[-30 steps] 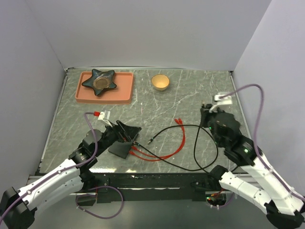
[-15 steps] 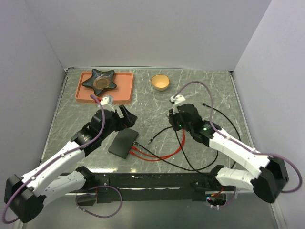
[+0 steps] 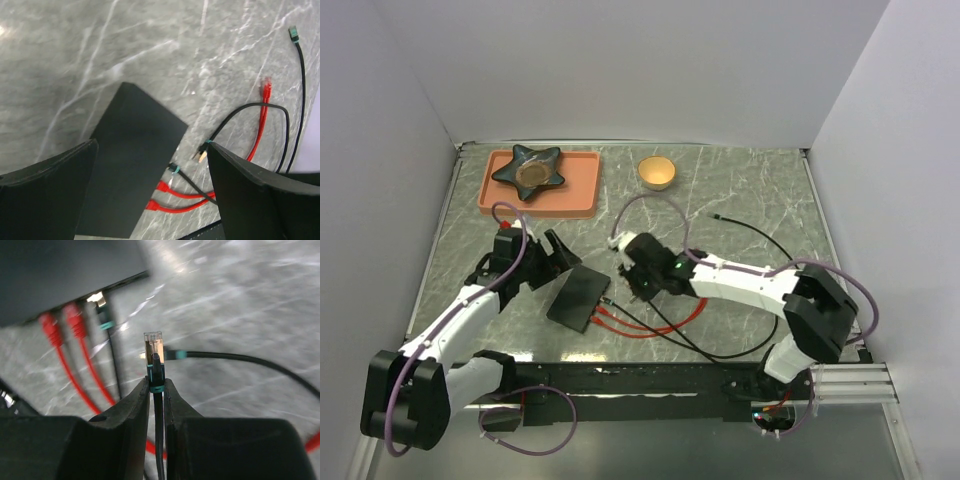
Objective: Insert the plug into the switch port
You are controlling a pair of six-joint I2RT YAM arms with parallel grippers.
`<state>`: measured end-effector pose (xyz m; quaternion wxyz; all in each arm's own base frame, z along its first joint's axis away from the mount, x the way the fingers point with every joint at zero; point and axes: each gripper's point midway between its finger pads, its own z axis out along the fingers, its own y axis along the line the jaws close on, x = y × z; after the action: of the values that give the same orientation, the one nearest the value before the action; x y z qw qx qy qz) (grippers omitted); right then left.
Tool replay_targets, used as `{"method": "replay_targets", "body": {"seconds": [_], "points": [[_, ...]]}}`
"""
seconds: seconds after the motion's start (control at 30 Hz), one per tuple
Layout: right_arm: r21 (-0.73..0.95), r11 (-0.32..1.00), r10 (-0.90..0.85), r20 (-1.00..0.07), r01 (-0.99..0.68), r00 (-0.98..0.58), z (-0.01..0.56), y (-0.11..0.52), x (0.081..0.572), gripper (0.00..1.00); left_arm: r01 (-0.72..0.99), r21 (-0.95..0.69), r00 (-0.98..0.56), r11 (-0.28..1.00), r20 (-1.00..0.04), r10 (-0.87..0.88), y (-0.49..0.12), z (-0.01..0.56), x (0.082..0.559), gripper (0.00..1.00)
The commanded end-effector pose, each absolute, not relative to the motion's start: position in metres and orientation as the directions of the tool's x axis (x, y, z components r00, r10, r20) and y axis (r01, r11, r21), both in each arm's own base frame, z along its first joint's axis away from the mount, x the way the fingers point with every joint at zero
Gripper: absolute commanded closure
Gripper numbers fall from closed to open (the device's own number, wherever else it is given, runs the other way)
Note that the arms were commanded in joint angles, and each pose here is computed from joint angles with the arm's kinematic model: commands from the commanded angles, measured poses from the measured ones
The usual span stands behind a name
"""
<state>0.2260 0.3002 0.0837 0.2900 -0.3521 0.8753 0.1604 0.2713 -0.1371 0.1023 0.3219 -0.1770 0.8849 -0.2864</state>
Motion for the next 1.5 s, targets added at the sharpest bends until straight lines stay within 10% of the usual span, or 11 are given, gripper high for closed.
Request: {"method": "replay_targets", "body": {"seconds": [0.0,0.5,0.93,1.47], "points": [[0.036,0.662,-0.624,-0.527,-0.748,-0.577,0.072,0.302,0.201,1.00,-0.081,-0.666,-0.747,0.741,-0.452,-0.487,-0.138,0.104,0.267,0.04],[0.017,0.625,-0.723,-0.364,-0.781,-0.587,0.024,0.304,0.197,1.00,-0.082,-0.675,-0.746,0.733,-0.446,-0.495,-0.137,0.100,0.268,0.03],[-0.030,0.781,-0.578,-0.415,-0.624,-0.703,0.037,0.293,0.293,1.00,-0.087,-0.657,-0.722,0.749,-0.477,-0.502,-0.130,0.107,0.268,0.03],[-0.046,0.608,-0.702,-0.498,-0.792,-0.510,0.060,0.304,0.251,1.00,-0.203,-0.533,-0.717,0.822,-0.491,-0.495,-0.105,0.073,0.287,0.04]]}}
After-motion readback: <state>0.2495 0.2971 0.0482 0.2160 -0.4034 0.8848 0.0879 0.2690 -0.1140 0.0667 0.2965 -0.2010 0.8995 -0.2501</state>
